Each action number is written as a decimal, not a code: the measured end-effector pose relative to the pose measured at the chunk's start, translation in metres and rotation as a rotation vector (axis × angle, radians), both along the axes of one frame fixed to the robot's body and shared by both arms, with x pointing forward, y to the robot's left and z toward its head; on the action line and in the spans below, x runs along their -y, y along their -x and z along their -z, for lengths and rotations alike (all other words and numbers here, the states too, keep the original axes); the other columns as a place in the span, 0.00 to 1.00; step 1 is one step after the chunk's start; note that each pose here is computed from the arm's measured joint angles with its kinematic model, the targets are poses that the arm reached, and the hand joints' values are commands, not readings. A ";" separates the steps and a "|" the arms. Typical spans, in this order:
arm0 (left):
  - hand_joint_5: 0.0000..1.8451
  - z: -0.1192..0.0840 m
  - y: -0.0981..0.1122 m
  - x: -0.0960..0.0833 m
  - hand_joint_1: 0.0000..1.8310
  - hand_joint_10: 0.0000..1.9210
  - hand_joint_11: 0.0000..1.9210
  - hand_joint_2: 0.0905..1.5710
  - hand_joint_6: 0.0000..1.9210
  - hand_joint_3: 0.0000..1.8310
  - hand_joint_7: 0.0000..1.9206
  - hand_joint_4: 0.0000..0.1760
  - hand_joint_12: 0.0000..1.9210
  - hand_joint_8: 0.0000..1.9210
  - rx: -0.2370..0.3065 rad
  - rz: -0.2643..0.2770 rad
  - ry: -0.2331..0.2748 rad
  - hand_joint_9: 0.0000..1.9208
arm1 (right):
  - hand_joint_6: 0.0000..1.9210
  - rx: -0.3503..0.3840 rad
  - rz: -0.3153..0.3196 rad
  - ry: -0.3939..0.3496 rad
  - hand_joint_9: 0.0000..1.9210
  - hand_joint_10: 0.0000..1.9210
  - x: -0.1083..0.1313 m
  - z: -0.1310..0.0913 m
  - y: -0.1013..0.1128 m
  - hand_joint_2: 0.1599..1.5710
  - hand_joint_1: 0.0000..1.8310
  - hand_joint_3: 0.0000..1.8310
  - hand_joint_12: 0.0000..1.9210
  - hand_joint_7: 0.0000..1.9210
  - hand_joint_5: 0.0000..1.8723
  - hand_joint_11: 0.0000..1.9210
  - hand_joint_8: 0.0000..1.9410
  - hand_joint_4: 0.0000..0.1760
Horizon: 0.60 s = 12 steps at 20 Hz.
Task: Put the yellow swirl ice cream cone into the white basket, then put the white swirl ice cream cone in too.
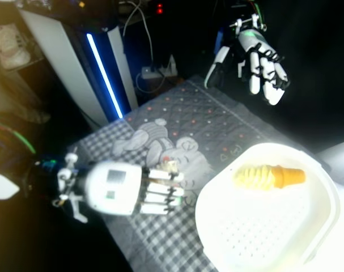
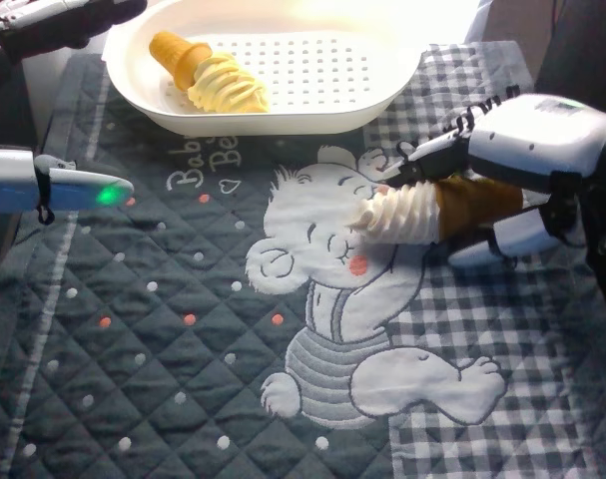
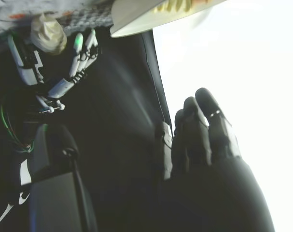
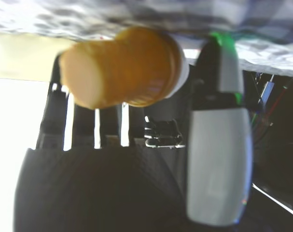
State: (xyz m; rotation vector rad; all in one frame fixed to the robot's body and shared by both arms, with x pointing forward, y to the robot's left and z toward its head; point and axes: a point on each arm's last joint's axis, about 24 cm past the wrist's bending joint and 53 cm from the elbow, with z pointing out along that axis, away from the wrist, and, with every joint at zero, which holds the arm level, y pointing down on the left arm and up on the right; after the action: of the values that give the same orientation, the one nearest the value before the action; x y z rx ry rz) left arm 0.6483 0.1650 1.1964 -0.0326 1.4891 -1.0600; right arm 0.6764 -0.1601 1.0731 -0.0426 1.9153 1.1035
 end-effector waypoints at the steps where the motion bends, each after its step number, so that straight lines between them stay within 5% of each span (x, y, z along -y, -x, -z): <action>1: 0.11 0.003 0.001 0.000 0.46 0.00 0.00 0.53 0.00 0.00 0.12 0.56 0.56 0.00 -0.005 0.002 -0.001 0.15 | 0.35 0.010 0.000 -0.006 0.48 0.77 0.000 -0.004 -0.002 0.70 0.69 0.00 0.90 0.46 0.53 0.41 0.73 0.00; 3: 0.12 0.007 0.002 0.000 0.47 0.01 0.00 0.53 0.00 0.00 0.13 0.58 0.53 0.00 -0.016 0.002 0.000 0.15 | 0.35 0.002 0.010 -0.017 0.48 0.85 0.001 -0.004 -0.004 0.70 0.68 0.00 0.96 0.45 0.54 0.45 0.74 0.00; 4: 0.13 0.009 0.001 -0.001 0.47 0.00 0.00 0.52 0.00 0.00 0.13 0.56 0.49 0.00 -0.026 -0.003 -0.002 0.15 | 0.33 0.013 0.004 -0.017 0.45 0.67 0.000 -0.007 -0.005 0.68 0.69 0.00 0.83 0.48 0.57 0.37 0.68 0.00; 5: 0.13 0.008 0.001 -0.001 0.47 0.00 0.00 0.52 0.00 0.00 0.14 0.59 0.46 0.00 -0.024 -0.002 0.005 0.14 | 0.43 0.021 0.005 -0.021 0.46 0.65 0.000 -0.010 -0.006 0.68 0.74 0.00 0.74 0.52 0.53 0.36 0.55 0.00; 7: 0.13 0.007 0.001 -0.001 0.47 0.00 0.00 0.52 0.00 0.00 0.14 0.58 0.47 0.00 -0.020 -0.001 0.013 0.14 | 0.46 0.034 0.023 -0.044 0.47 0.62 0.005 -0.019 -0.010 0.67 0.75 0.00 0.68 0.53 0.53 0.36 0.50 0.00; 8: 0.14 0.008 0.002 -0.002 0.47 0.00 0.00 0.52 0.00 0.00 0.14 0.52 0.47 0.00 -0.022 -0.002 0.014 0.14 | 0.46 0.053 0.042 -0.076 0.48 0.60 0.012 -0.032 -0.014 0.66 0.75 0.00 0.66 0.55 0.55 0.37 0.43 0.00; 10: 0.14 0.011 0.001 -0.003 0.47 0.00 0.00 0.52 0.00 0.00 0.13 0.51 0.47 0.00 -0.033 -0.006 0.011 0.14 | 0.39 0.114 0.066 -0.137 0.46 0.67 0.023 -0.067 -0.022 0.67 0.75 0.00 0.67 0.50 0.56 0.37 0.52 0.00; 11: 0.14 0.011 0.001 -0.003 0.47 0.00 0.00 0.52 0.00 0.00 0.13 0.50 0.43 0.00 -0.033 -0.006 0.012 0.13 | 0.27 0.150 0.073 -0.173 0.46 0.51 0.026 -0.085 -0.027 0.66 0.70 0.00 0.68 0.50 0.64 0.36 0.58 0.00; 12: 0.14 0.009 0.002 -0.003 0.48 0.00 0.00 0.52 0.00 0.00 0.13 0.52 0.41 0.00 -0.030 -0.004 0.018 0.13 | 0.25 0.206 0.085 -0.219 0.50 0.42 0.029 -0.111 -0.034 0.64 0.69 0.00 0.66 0.52 0.65 0.39 0.55 0.00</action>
State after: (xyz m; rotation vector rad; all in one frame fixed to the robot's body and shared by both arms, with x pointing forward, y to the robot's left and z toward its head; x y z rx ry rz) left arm 0.6463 0.1677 1.1870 -0.0642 1.5060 -1.0740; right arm 0.7103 -0.1891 1.1839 0.0456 1.5925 1.1970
